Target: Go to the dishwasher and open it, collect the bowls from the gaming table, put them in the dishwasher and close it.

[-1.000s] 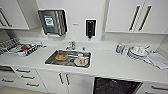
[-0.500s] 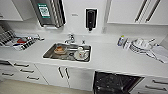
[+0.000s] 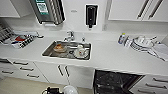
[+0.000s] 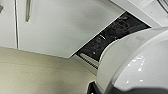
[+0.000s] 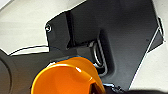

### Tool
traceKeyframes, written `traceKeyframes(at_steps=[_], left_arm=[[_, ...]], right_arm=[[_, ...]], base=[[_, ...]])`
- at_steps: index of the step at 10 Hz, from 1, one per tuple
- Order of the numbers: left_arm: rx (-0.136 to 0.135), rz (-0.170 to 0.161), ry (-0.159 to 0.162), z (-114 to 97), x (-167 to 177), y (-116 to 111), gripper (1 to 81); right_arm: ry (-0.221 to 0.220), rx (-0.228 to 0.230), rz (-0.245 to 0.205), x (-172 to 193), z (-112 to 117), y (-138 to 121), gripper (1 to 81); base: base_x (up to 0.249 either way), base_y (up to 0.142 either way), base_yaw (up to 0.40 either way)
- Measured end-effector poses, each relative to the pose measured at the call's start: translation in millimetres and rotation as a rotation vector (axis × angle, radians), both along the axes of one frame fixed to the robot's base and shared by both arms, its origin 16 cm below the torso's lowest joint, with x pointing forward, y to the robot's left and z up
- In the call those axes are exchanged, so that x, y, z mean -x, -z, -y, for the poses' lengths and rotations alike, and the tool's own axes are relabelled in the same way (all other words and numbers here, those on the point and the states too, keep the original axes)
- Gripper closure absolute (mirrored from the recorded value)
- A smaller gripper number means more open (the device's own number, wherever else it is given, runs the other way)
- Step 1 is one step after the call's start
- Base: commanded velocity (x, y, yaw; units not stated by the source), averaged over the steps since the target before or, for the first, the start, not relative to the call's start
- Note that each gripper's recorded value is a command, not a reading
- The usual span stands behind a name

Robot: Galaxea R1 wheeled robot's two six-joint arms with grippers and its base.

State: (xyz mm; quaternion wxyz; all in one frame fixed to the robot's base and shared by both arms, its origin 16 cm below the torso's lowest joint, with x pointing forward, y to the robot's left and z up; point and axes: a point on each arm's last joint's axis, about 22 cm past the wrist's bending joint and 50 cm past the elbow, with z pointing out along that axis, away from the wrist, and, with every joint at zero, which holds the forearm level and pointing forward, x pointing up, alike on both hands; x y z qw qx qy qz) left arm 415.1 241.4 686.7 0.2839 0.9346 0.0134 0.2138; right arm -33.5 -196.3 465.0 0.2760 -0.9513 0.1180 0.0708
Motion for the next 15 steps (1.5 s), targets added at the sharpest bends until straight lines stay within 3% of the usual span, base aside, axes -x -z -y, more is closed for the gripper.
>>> traceKeyframes(at_steps=[3,4,6,8,10,12,13,14,15], left_arm=[[-0.074,0.019,-0.011,42,-17,-11,81.1],[-0.084,0.032,0.002,61,-22,-17,81.1],[-0.044,0.060,0.037,112,-35,-37,81.1],[-0.004,0.064,0.062,155,-44,-53,81.1],[0.061,0.084,0.110,210,-50,-75,81.1],[0.125,0.080,0.154,262,-44,-87,81.1],[0.146,0.076,0.161,278,-45,-84,81.1],[0.150,0.070,0.155,284,-50,-75,81.1],[0.137,0.068,0.136,284,-61,-66,81.1]], right_arm=[[0.001,-0.005,-0.002,0,-2,-1,81.1],[0.002,-0.007,-0.002,0,-3,-1,81.1],[0.002,-0.007,-0.002,0,-3,-1,81.1],[0.002,-0.011,0.000,-2,-7,-1,81.1],[0.005,-0.017,0.005,-5,-10,-2,81.1],[0.008,-0.019,0.007,-5,-11,-2,81.1],[0.008,-0.019,0.007,-5,-11,-2,81.1],[0.008,-0.019,0.008,-5,-11,-2,81.1],[0.009,-0.020,0.010,-6,-11,-2,81.1]], base=[[0.000,0.000,0.000],[0.000,0.000,0.000],[0.000,0.000,0.000],[0.000,0.000,0.000],[0.000,0.000,0.000],[0.000,0.000,0.000],[0.000,0.000,0.000],[0.000,0.000,0.000],[0.000,0.000,0.000]])
